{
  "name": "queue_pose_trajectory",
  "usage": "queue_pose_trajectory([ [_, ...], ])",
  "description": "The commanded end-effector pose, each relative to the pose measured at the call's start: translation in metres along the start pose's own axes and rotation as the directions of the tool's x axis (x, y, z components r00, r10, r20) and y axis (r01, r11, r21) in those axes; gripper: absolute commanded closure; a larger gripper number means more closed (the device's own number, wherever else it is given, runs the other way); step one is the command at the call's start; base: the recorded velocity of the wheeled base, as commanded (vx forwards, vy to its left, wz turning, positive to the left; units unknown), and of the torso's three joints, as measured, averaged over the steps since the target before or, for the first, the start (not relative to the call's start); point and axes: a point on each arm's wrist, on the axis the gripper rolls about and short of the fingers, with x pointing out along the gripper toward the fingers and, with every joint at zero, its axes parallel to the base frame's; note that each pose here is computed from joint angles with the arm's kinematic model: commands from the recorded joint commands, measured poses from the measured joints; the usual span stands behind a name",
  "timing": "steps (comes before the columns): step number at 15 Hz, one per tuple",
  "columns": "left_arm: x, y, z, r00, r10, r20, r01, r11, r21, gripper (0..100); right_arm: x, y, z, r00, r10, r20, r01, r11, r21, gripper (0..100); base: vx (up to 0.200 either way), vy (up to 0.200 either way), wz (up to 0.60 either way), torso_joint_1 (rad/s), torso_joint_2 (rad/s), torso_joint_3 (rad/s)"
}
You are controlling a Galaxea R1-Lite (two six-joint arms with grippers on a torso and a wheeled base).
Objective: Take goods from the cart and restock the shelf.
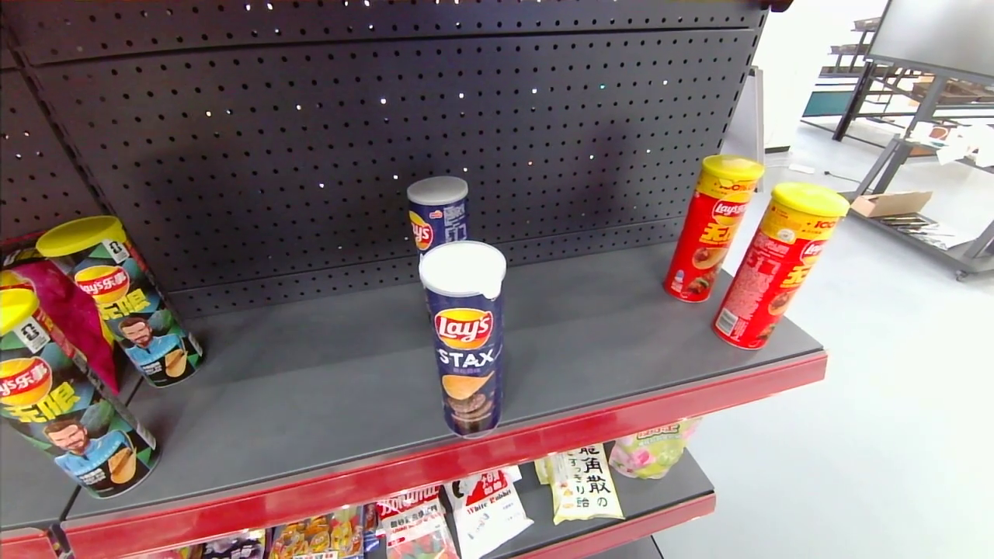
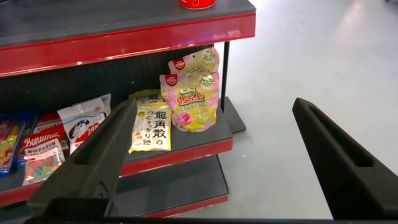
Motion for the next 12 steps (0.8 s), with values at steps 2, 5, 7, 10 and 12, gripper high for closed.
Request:
queue_pose_trajectory([
  [2,-0.029,-0.003,-0.046,0.983,0.087,0.16,-0.075,0.994,-0.079,0,0.0,0.0,0.0,1.0,0.001,-0.002,-0.001,1.0,0.0,0,0.0,0.0,0.0,0.0,0.0,0.0],
  [5,-0.023,-0.001,-0.054,0.981,0.139,0.138,-0.127,0.988,-0.091,0,0.0,0.0,0.0,1.0,0.002,-0.003,-0.002,1.0,0.0,0,0.0,0.0,0.0,0.0,0.0,0.0],
  [7,-0.02,-0.001,-0.059,0.982,0.146,0.118,-0.135,0.986,-0.095,0,0.0,0.0,0.0,1.0,0.002,-0.003,-0.002,1.0,-0.003,0,0.0,0.0,0.0,0.0,0.0,0.0],
  [10,-0.012,0.0,-0.069,0.985,0.146,0.087,-0.138,0.987,-0.085,0,0.0,0.0,0.0,1.0,0.001,-0.003,-0.001,1.0,-0.005,0,0.0,0.0,0.6,0.001,0.0,0.002],
  [12,-0.008,0.0,-0.073,0.985,0.146,0.095,-0.138,0.987,-0.083,0,0.0,0.0,0.0,1.0,0.001,-0.003,-0.001,1.0,-0.003,0,0.0,0.0,0.6,0.01,0.0,0.002],
])
